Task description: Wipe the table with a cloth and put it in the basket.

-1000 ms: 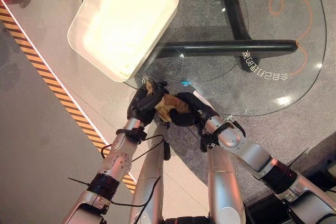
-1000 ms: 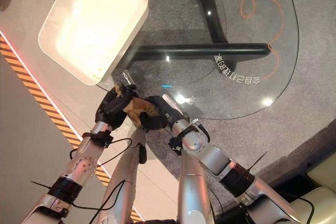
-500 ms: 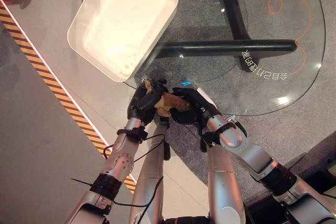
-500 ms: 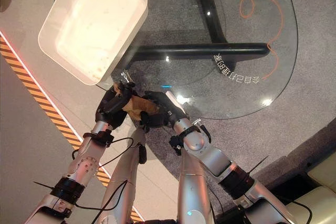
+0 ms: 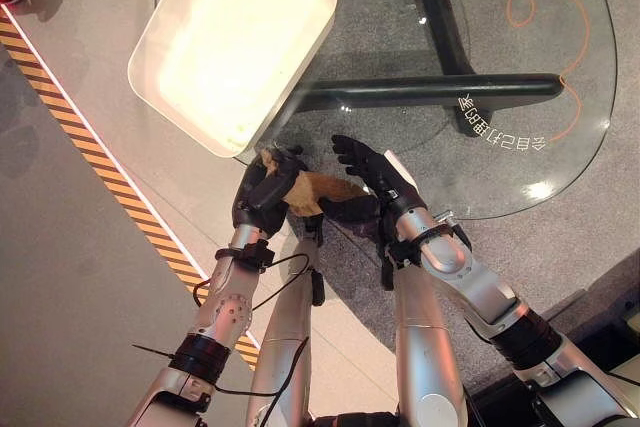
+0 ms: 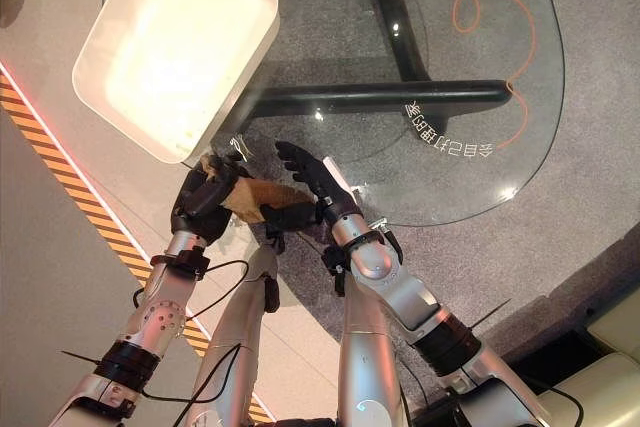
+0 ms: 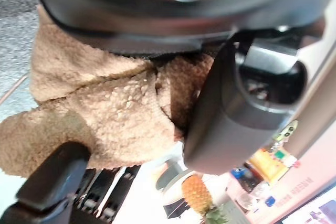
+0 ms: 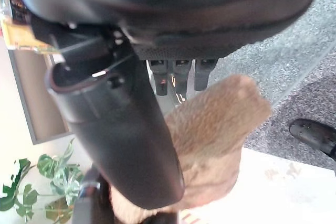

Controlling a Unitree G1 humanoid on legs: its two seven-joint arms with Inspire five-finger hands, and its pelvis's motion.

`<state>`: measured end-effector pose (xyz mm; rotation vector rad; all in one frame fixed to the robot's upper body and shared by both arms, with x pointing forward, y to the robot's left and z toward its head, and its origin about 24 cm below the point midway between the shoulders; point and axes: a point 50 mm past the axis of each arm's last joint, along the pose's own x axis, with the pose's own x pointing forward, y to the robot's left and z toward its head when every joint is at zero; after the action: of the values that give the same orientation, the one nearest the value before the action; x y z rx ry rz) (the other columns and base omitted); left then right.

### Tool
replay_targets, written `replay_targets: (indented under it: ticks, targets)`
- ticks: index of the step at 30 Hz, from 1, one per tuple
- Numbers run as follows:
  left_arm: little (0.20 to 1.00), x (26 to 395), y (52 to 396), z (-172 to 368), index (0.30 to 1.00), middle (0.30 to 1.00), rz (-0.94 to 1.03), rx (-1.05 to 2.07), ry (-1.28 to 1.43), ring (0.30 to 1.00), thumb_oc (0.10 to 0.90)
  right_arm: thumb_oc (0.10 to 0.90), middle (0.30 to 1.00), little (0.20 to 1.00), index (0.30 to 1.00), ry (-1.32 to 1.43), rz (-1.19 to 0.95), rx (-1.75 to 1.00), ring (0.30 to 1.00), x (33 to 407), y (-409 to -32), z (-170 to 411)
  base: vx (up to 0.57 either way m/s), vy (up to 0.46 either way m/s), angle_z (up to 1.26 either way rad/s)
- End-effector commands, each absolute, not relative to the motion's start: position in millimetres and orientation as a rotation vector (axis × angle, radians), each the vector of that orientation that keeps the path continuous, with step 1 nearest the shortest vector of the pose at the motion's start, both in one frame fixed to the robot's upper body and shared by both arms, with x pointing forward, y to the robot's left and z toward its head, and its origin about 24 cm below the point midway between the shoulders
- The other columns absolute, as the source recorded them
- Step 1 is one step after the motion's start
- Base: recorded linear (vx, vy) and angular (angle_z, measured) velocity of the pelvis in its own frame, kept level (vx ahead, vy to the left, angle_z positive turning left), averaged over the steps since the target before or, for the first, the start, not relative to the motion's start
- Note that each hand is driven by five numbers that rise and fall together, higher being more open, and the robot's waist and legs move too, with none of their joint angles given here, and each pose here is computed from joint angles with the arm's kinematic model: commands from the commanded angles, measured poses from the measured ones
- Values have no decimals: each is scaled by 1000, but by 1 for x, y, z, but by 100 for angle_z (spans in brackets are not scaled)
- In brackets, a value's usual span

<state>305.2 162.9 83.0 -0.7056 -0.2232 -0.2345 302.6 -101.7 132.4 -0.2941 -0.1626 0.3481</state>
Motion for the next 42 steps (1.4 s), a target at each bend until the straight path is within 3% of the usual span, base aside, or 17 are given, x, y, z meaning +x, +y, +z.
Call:
replay_targets:
  ticks: [1, 9, 25, 42]
  targets:
    - [200, 289, 166, 134, 300, 300, -317, -730, -558, 300, 100, 800, 900, 900, 900, -418, 389, -179, 900, 286, -91, 181, 0, 0, 0]
    - [200, 271, 188, 171, 300, 300, -244, -645, -815, 300, 100, 800, 900, 900, 900, -365, 324, -180, 900, 285, -108, 175, 8, 47, -6]
    - [200, 229, 241, 228, 300, 300, 185, -421, -1188, 300, 100, 800, 900, 900, 900, -128, 248, -345, 900, 284, -137, 135, 25, 69, -6]
    - [200, 249, 278, 268, 300, 300, 676, -69, -1210, 300, 100, 800, 900, 900, 900, 225, 271, -415, 900, 289, -163, 70, 30, 84, -3]
